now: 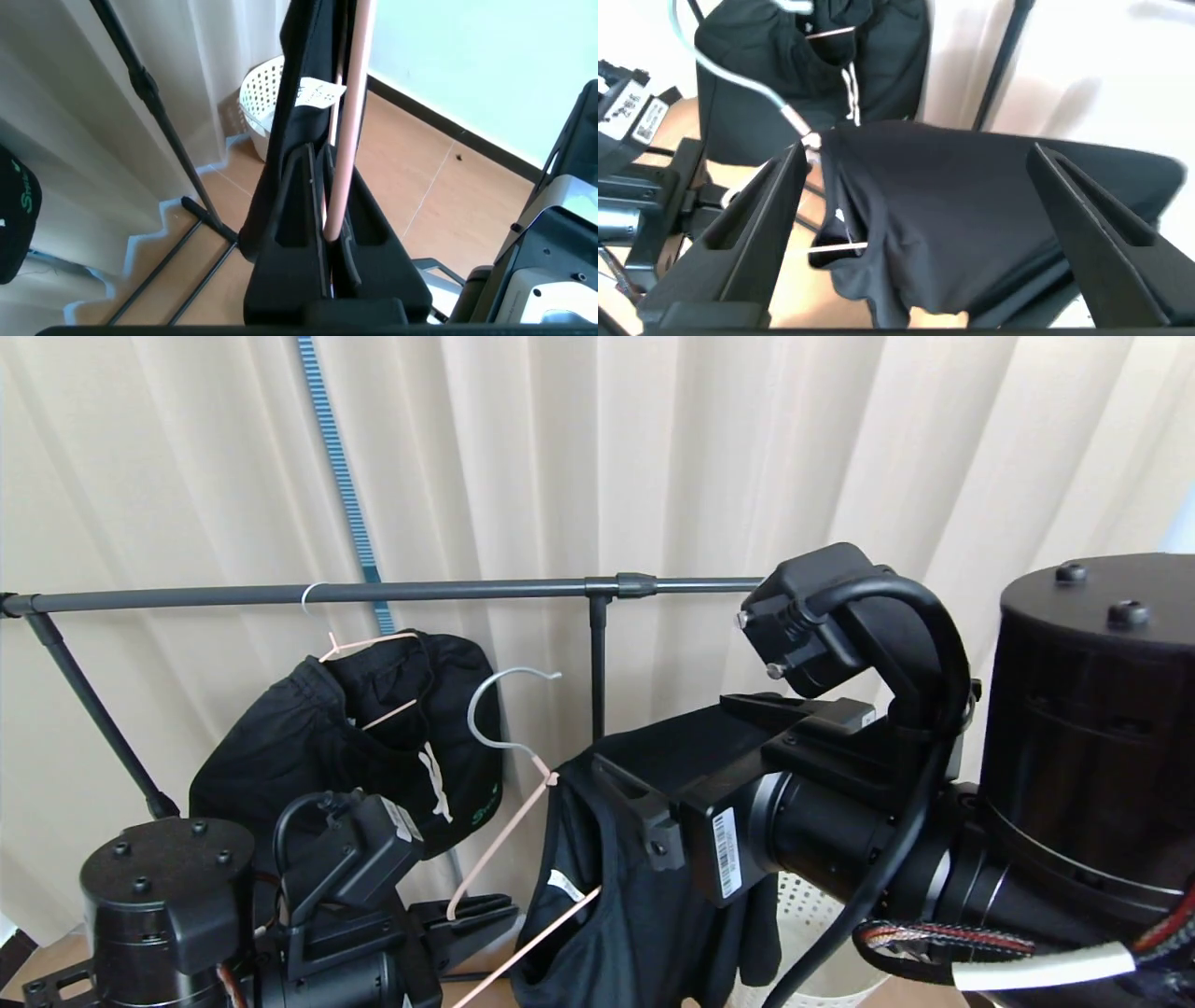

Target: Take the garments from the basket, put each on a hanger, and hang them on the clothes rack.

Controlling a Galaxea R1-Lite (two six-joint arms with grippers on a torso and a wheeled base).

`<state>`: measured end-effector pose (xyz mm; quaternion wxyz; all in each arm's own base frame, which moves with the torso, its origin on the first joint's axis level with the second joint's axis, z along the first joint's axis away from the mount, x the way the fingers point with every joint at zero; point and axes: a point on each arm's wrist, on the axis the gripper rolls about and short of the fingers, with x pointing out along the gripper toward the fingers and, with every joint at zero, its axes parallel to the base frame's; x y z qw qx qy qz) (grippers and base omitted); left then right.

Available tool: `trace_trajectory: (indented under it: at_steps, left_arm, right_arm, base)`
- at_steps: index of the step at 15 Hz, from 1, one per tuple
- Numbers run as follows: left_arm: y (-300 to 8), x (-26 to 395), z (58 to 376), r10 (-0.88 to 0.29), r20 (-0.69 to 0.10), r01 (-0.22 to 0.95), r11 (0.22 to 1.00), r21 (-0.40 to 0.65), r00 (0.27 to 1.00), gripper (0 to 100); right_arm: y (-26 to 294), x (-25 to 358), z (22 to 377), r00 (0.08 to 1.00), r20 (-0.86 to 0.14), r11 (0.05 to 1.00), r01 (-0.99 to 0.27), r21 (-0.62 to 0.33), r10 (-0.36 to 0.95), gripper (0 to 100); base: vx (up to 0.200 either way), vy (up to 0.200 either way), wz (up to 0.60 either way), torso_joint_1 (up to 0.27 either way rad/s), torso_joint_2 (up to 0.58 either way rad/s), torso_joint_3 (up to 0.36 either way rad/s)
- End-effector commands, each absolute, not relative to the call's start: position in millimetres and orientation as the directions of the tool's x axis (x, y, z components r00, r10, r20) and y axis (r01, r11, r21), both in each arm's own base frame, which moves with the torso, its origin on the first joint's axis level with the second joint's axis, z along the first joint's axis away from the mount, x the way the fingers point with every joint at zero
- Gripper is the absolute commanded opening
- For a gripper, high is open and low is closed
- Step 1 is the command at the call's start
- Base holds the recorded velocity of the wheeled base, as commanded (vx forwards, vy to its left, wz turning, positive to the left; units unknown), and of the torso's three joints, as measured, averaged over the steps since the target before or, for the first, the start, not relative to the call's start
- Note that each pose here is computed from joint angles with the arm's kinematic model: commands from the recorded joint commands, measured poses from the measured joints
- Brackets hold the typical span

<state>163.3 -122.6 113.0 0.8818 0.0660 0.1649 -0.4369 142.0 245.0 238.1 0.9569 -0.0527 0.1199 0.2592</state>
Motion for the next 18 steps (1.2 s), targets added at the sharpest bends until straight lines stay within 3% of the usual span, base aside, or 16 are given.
trace_trajectory:
  at_steps: [1,6,9,12,13,18]
  left_arm:
    - [-122.2,162.8,112.4,-0.749,-0.351,0.793,0.608,-0.029,0.562,0]
    - [-115.1,162.4,106.8,-0.748,-0.371,0.806,0.592,0.002,0.55,0]
    - [-113.1,158.3,100.7,-0.768,-0.391,0.838,0.545,0.016,0.507,0]
    - [-112.5,156.7,93.7,-0.776,-0.417,0.86,0.51,0.026,0.473,0]
    - [-112.5,156.7,93.7,-0.776,-0.417,0.86,0.51,0.026,0.473,0]
    - [-114.0,155.8,80.9,-0.78,-0.465,0.889,0.456,0.036,0.419,0]
  right_arm:
    - [230.7,144.1,242.2,0.845,-0.252,0.865,-0.498,-0.055,0.471,100]
    - [186.0,166.1,234.8,0.815,-0.312,0.809,-0.557,-0.187,0.488,100]
    - [152.3,193.8,227.6,0.745,-0.402,0.745,-0.638,-0.195,0.532,100]
    - [124.9,201.5,229.0,0.653,-0.429,0.658,-0.735,-0.16,0.624,100]
    - [124.9,201.5,229.0,0.653,-0.429,0.658,-0.735,-0.16,0.624,100]
    - [111.4,192.8,213.6,0.469,-0.557,0.447,-0.875,-0.186,0.686,100]
  base:
    - [0.0,0.0,0.0,0.0,0.0,0.0]
    - [0.0,0.0,0.0,0.0,0.0,0.0]
    - [0.0,0.0,0.0,0.0,0.0,0.0]
    - [0.0,0.0,0.0,0.0,0.0,0.0]
    - [0.0,0.0,0.0,0.0,0.0,0.0]
    - [0.0,0.0,0.0,0.0,0.0,0.0]
